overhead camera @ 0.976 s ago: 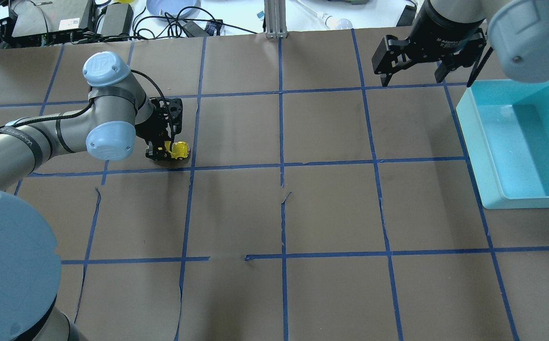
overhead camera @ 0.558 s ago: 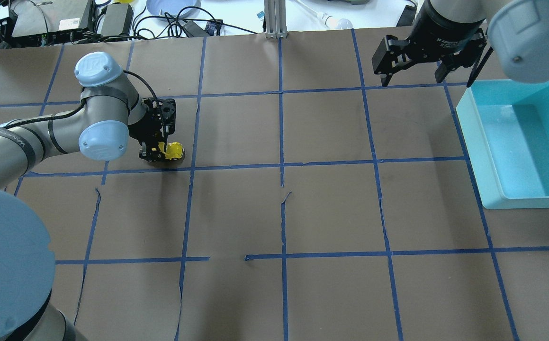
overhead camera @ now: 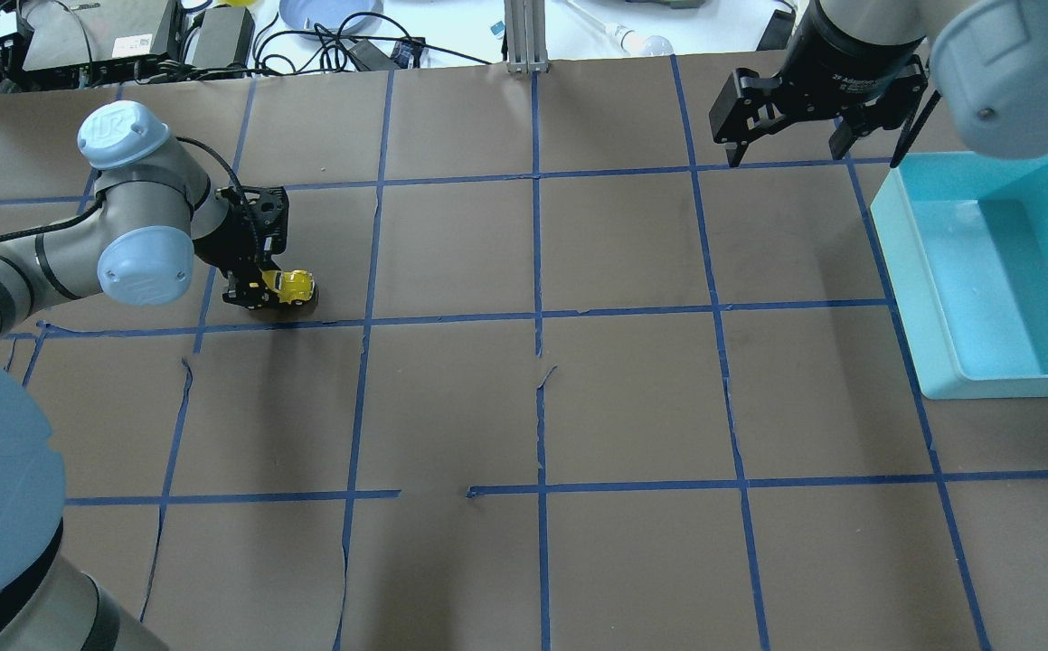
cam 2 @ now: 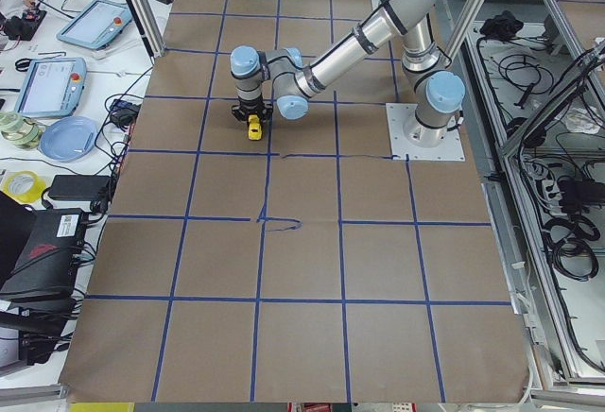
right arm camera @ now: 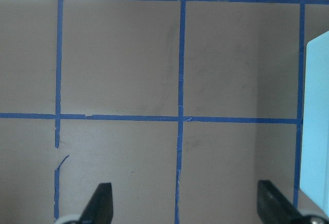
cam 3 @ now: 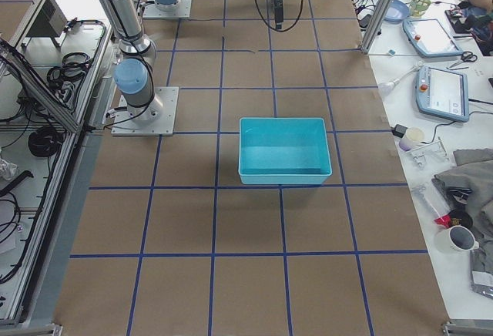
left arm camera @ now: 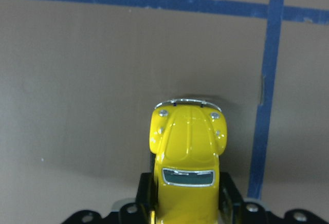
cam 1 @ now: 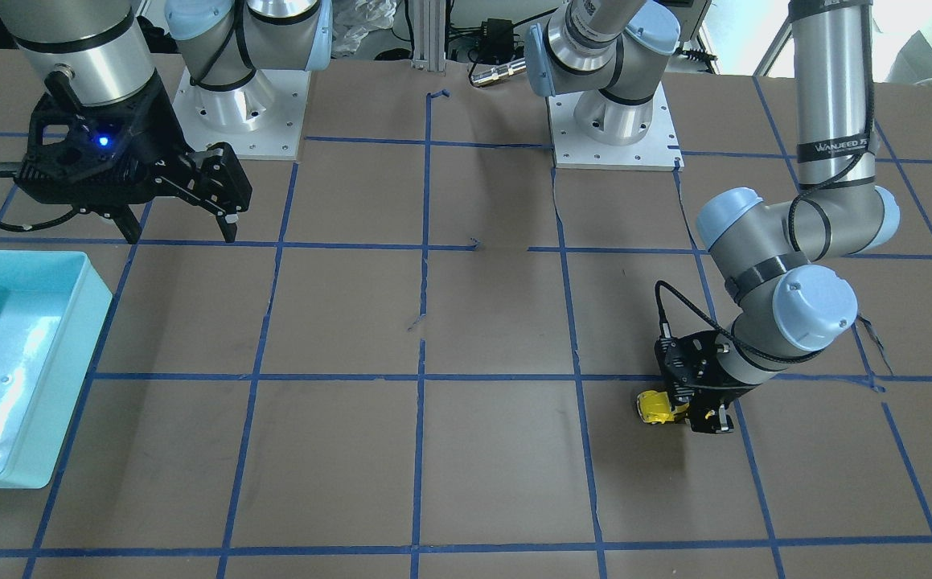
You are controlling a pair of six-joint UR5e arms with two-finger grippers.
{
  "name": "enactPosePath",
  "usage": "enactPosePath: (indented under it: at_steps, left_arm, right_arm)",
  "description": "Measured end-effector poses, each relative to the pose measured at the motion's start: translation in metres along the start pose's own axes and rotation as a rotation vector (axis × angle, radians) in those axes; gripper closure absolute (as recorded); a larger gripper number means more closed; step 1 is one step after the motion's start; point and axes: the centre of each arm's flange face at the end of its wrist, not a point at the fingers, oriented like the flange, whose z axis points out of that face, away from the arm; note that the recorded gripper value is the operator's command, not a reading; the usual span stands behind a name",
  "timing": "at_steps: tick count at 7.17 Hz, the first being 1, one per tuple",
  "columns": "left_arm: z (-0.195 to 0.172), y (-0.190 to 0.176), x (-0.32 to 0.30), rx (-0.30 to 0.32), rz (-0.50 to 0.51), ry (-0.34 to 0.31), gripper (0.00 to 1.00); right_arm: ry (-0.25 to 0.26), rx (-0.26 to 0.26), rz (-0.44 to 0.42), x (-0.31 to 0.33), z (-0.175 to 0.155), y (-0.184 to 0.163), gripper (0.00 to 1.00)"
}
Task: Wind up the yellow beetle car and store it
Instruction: 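Drag the car backward along the table toward the left arm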
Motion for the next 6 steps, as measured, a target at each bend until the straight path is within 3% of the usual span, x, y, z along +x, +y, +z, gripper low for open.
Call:
enactPosePath:
  at_steps: [6]
  left_arm:
    - [0.002, 0.038, 0.002, 0.004, 0.006, 0.006, 0.73]
  right_arm:
    - [0.001, 0.000, 0.000, 0.000, 0.000, 0.000, 0.00]
